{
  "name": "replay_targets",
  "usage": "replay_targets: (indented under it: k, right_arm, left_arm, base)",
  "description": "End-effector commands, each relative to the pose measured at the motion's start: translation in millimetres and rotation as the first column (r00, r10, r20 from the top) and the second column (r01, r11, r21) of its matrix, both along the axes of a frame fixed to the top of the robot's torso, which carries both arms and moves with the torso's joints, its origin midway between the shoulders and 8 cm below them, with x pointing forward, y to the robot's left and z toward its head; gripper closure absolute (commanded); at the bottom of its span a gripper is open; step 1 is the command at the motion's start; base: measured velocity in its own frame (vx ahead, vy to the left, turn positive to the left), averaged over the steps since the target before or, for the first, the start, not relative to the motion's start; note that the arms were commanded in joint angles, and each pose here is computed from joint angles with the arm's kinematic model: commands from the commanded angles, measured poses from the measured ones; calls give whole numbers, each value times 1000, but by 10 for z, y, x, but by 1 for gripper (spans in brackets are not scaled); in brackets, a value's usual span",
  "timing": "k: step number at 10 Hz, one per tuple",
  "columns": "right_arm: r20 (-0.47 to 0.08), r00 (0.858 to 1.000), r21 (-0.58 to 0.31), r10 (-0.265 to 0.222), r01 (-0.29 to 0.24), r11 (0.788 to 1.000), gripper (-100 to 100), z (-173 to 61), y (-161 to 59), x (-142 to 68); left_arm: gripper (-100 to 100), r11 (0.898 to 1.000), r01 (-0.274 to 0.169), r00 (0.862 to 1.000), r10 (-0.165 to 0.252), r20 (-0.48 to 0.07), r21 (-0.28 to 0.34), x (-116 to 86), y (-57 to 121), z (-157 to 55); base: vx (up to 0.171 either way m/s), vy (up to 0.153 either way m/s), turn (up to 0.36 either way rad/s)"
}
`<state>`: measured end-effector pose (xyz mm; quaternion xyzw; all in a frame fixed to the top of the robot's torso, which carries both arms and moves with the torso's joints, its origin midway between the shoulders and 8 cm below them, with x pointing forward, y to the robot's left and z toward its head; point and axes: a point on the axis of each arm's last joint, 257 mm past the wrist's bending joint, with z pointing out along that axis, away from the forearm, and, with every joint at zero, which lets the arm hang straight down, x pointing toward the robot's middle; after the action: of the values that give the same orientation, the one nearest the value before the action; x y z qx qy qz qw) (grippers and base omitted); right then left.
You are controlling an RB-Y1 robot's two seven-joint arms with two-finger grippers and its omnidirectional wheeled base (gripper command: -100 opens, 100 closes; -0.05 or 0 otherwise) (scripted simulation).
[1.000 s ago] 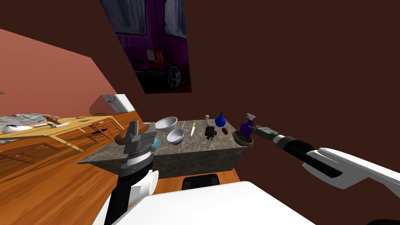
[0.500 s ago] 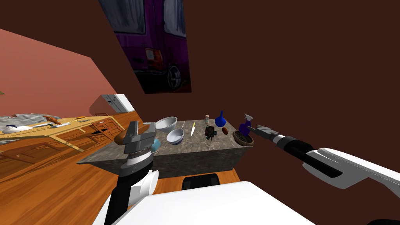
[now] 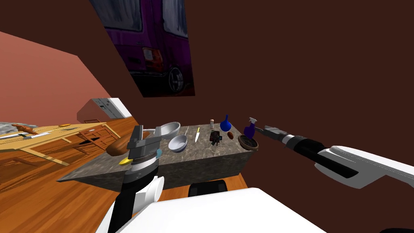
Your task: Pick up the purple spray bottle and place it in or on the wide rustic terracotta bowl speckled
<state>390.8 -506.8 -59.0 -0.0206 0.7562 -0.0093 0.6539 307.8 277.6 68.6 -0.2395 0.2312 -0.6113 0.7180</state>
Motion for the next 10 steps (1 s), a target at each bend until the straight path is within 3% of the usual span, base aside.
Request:
replay_targets:
  k: [1, 4, 5, 10]
  right_arm:
    - [0, 1000, 4, 15, -15, 1000, -100, 99, 74, 35]
    - [-2, 1000, 4, 27, -27, 1000, -100, 147, 125, 71]
    - [-1, 1000, 5, 28, -28, 1000, 0, 153, 127, 75]
    - [-1, 1000, 5, 28, -28, 1000, 0, 152, 127, 74]
  left_arm:
    - [0, 1000, 0, 1000, 0, 0, 0, 0, 0, 0]
    - [0, 1000, 0, 1000, 0, 0, 0, 0, 0, 0]
    - [0, 1000, 0, 1000, 0, 0, 0, 0, 0, 0]
    - [0, 1000, 0, 1000, 0, 0, 0, 0, 0, 0]
  base:
    - [29, -18, -108]
    - [13, -6, -40]
    - [0, 0, 0]
    - [0, 0, 0]
